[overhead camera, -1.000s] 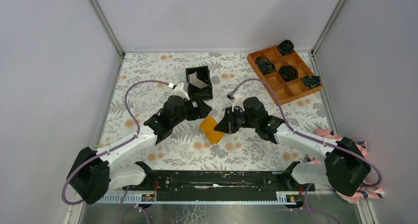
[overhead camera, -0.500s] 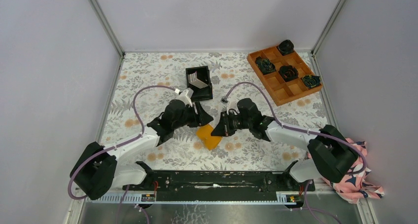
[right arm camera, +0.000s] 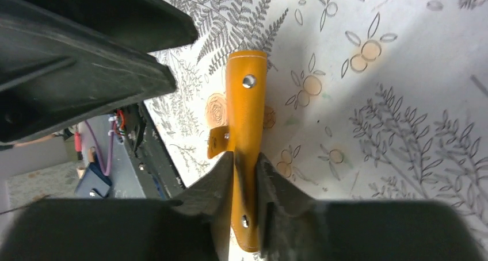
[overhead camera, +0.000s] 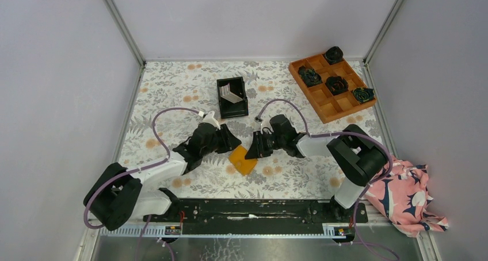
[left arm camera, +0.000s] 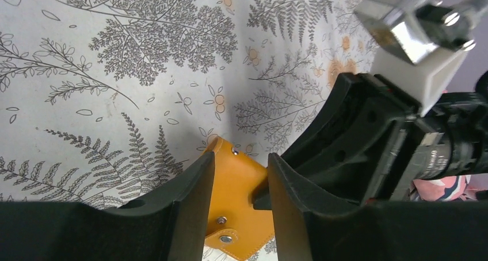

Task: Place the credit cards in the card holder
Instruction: Place the card holder at the center of the board.

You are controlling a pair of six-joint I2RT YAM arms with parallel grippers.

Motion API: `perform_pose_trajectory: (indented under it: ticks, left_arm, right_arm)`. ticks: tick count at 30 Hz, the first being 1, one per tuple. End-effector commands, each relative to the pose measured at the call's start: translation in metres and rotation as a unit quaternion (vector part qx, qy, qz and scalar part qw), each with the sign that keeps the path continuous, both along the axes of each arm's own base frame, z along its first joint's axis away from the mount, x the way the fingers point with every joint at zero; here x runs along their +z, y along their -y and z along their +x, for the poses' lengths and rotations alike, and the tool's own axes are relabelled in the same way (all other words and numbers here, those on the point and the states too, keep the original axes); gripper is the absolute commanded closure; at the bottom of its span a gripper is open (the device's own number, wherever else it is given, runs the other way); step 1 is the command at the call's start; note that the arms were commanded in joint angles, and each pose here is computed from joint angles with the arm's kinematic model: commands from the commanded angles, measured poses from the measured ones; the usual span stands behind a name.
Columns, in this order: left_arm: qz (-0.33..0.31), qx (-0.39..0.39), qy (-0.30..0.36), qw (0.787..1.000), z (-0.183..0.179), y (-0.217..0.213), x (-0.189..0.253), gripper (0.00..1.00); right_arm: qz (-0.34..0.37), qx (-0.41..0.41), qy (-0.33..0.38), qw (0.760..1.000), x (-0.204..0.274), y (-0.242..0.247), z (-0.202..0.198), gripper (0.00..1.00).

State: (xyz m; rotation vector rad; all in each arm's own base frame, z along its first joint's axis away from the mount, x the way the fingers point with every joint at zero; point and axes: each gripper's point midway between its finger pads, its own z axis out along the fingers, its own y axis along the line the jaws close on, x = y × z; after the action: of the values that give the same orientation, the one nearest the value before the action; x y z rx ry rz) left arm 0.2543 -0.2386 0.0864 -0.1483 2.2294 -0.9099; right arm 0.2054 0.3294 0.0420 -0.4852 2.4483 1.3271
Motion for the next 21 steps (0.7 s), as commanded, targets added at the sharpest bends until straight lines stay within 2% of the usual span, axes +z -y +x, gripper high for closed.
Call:
perform_pose_trajectory:
  ticks: [1, 3, 7, 15, 18, 21]
  left_arm:
    - [-0.009, 0.011, 0.015, 1.000, 0.012, 0.003, 0.000, 0.55]
    - [-0.009, 0.014, 0.014, 1.000, 0.013, 0.002, -0.002, 0.55]
    - [-0.007, 0.032, 0.022, 0.999, 0.015, -0.004, 0.003, 0.55]
    - [-0.001, 0.055, 0.035, 0.998, 0.015, -0.015, 0.008, 0.56]
    - [0.005, 0.063, 0.032, 0.997, 0.013, -0.021, 0.002, 0.62]
    - [0.012, 0.071, 0.025, 0.997, 0.011, -0.025, -0.007, 0.71]
  right_arm:
    - [0.010, -0.002, 0.046, 0.999, 0.021, -0.011, 0.026, 0.63]
    - [-0.011, -0.009, 0.064, 0.998, 0.021, -0.008, 0.033, 0.52]
    - [-0.043, -0.031, 0.113, 0.992, 0.036, 0.001, 0.050, 0.36]
    - [-0.109, -0.108, 0.185, 0.971, 0.062, 0.034, 0.068, 0.33]
    - [-0.149, -0.129, 0.194, 0.961, 0.056, 0.049, 0.060, 0.39]
    - [-0.182, -0.134, 0.188, 0.956, 0.040, 0.056, 0.044, 0.70]
